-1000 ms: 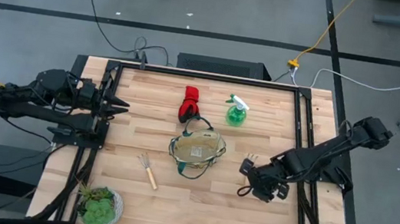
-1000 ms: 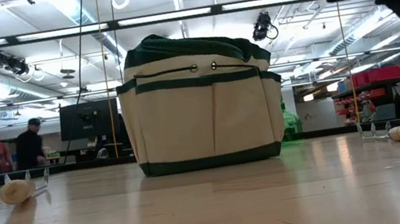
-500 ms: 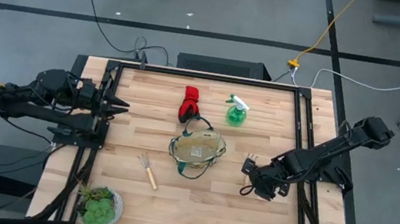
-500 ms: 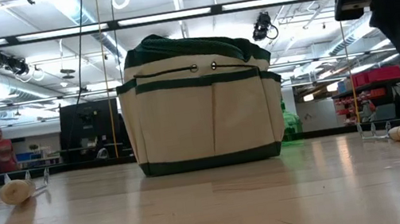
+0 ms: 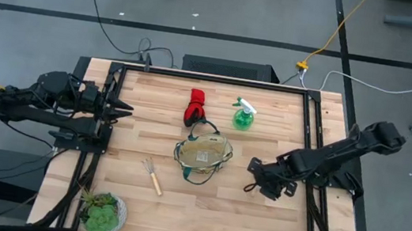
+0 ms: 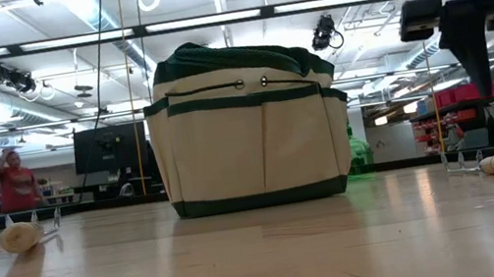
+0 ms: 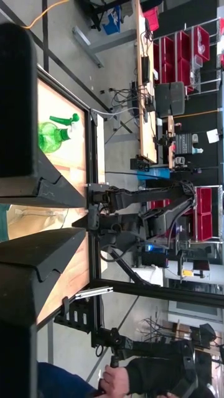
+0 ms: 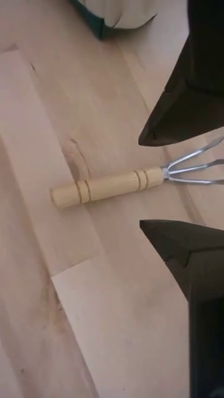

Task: Pick & Place Garden tools in Gardening bag
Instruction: Put the light brown trowel into the light brown and green gardening bag

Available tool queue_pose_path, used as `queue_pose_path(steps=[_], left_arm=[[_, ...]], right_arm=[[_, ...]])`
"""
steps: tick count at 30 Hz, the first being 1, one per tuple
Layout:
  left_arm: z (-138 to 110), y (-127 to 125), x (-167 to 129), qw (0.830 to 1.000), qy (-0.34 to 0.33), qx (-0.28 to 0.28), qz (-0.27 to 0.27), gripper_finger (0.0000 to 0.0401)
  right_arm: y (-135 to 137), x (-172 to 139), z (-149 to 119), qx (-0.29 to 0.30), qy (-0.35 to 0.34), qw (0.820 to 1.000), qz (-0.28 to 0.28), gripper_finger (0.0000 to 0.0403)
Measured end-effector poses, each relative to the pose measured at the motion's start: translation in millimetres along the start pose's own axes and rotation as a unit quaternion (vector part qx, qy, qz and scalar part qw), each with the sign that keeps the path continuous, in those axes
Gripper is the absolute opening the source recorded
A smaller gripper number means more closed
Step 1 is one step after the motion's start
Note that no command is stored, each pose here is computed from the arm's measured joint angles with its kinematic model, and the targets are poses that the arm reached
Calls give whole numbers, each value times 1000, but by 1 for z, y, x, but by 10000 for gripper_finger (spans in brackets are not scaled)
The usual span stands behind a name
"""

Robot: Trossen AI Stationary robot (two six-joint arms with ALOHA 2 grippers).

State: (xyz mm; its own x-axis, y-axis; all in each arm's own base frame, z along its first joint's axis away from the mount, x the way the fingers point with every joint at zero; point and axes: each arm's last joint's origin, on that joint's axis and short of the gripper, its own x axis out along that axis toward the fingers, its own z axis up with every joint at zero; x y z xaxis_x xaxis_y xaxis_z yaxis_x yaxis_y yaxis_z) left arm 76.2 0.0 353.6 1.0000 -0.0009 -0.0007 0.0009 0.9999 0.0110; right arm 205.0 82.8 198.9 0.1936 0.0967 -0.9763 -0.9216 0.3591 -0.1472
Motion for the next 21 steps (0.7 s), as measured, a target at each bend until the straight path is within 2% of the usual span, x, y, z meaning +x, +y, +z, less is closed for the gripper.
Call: queue_pose_path(steps=[9, 21], left_arm=[[0, 0, 0, 1000, 0, 0, 0, 71], [0, 0, 0, 1000, 0, 0, 0, 71]], right_arm=[[-9, 18, 1, -50, 2, 998, 23, 208], [-17, 41, 0, -55, 25, 997, 47, 185]])
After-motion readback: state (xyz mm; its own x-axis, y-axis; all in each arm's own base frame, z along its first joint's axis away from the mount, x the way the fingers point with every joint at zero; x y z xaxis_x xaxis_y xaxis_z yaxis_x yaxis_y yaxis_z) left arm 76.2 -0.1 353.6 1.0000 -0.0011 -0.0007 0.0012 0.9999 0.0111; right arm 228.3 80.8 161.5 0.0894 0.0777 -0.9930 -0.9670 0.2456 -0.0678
